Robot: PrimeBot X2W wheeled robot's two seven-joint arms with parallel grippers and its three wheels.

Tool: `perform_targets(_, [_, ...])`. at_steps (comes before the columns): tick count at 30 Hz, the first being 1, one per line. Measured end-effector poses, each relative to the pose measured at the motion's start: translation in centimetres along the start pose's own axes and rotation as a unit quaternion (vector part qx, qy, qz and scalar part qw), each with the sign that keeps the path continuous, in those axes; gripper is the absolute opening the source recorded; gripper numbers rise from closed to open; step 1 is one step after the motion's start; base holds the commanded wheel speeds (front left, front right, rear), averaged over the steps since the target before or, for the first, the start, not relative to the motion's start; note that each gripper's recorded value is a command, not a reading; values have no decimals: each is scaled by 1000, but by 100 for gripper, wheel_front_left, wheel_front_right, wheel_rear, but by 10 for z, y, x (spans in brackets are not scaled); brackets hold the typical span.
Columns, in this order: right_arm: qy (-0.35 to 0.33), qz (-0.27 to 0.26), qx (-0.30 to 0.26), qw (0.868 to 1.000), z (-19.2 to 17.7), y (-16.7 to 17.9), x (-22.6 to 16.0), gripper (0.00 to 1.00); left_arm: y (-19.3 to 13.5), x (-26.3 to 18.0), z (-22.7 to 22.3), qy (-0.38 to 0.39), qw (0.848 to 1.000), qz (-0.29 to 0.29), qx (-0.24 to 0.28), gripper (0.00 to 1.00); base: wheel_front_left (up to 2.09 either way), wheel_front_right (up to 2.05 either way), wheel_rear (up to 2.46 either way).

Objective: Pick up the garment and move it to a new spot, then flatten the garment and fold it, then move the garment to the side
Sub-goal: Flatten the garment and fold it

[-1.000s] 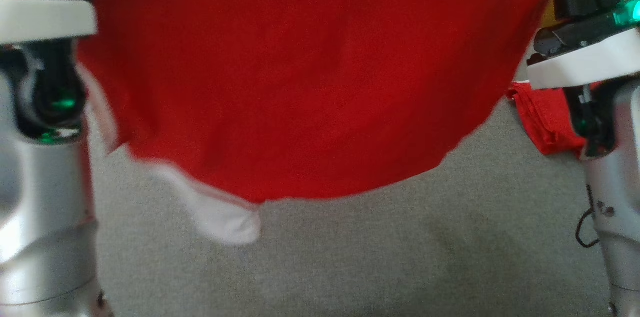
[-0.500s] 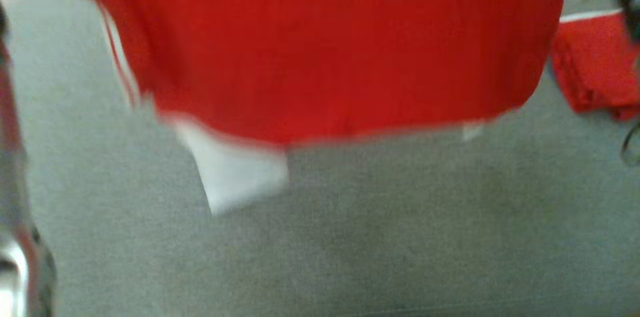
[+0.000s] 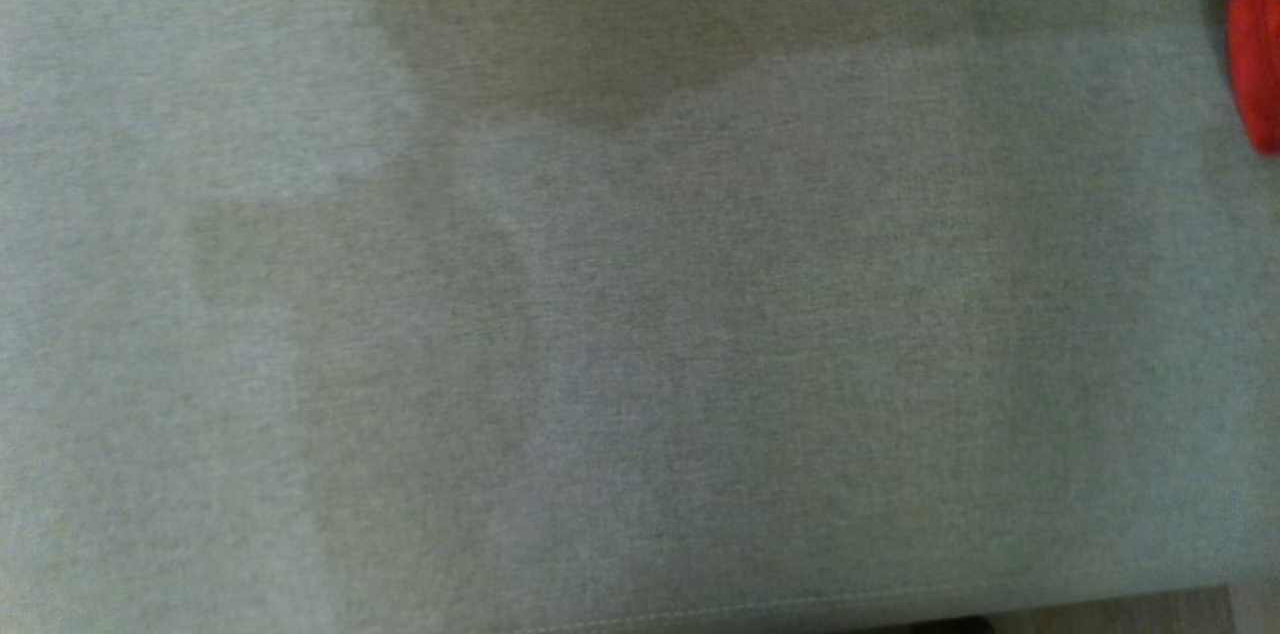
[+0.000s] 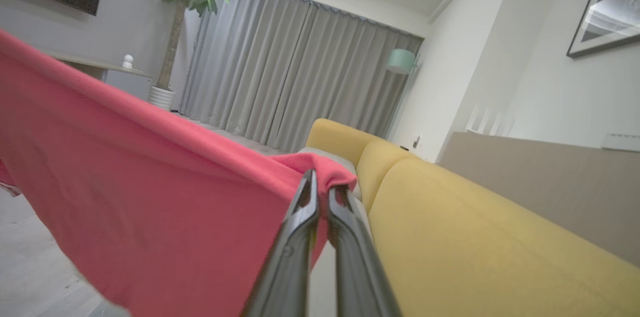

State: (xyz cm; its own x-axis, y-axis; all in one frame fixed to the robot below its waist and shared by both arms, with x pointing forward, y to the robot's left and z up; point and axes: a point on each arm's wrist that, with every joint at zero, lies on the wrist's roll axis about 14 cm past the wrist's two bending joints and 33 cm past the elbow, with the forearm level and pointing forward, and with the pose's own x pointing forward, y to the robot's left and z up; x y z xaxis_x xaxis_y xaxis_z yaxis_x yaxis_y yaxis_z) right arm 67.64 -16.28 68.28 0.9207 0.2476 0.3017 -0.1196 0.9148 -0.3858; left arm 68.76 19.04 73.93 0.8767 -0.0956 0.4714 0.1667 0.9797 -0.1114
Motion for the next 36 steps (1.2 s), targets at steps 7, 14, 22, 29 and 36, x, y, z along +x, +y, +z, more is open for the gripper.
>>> perform_targets(7, [85,26,21,996,-65,33,-33,0,-12,-50,-56,85,995,-35,32,0,0,0,0])
perform_targets(14, [234,87,40,968,-148,84,-129,0,-16,-166,-131,230,969,-74,58,0,0,0,0])
perform_targets(22, [298,117,33,947,-153,95,-181,0,-8,-260,-131,296,946,-104,84,0,0,0,0])
perform_targets(29, [347,147,24,926,-146,99,-223,0,-9,-310,-111,310,937,-124,97,0,0,0,0])
perform_targets(36, [391,188,37,900,-124,102,-266,0,-18,-354,-90,321,927,-149,125,0,0,0,0])
